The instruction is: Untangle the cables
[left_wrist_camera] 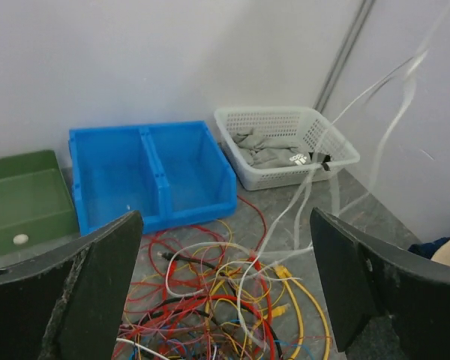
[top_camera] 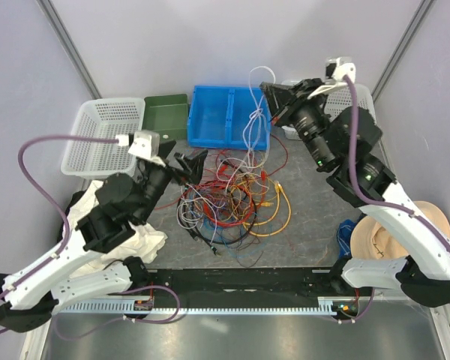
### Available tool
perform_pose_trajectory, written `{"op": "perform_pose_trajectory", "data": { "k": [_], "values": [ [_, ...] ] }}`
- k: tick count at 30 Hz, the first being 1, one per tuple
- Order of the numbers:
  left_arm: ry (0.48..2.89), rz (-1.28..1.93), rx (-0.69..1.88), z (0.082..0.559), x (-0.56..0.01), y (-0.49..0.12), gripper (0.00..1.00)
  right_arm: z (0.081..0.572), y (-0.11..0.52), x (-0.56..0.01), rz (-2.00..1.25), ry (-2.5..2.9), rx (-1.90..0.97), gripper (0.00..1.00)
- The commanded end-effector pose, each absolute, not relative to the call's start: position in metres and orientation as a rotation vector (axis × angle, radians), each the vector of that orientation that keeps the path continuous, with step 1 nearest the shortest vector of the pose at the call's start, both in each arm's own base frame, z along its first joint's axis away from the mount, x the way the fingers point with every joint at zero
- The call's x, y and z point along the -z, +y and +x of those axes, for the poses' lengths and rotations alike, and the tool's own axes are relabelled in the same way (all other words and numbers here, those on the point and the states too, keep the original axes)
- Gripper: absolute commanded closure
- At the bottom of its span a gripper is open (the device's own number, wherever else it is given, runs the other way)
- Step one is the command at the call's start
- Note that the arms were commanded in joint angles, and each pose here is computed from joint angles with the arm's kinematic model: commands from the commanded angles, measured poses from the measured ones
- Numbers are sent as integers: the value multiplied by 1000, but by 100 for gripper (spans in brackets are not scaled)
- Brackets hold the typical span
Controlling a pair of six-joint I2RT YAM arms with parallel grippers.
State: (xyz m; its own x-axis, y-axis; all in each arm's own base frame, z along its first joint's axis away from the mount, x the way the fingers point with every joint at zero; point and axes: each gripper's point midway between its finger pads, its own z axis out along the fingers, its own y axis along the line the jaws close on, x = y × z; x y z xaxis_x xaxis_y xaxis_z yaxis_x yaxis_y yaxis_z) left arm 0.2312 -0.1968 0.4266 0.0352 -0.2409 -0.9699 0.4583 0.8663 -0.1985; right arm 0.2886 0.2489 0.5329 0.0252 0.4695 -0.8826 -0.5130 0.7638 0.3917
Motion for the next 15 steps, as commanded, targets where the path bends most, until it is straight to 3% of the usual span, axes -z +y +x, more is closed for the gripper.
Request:
{"op": "perform_pose_trajectory", "data": {
  "k": [1,7,15],
  "values": [
    [1348,-19,666,228,-408,-181,2,273,226,-569,1,1313,-765,100],
    [1123,285,997,186,-409,-246,8,259,234,-571,-33,1357,-857,100],
    [853,366,1066,164,-472,-257,8,254,240,-532,-73,1464,-859,100]
  ]
}}
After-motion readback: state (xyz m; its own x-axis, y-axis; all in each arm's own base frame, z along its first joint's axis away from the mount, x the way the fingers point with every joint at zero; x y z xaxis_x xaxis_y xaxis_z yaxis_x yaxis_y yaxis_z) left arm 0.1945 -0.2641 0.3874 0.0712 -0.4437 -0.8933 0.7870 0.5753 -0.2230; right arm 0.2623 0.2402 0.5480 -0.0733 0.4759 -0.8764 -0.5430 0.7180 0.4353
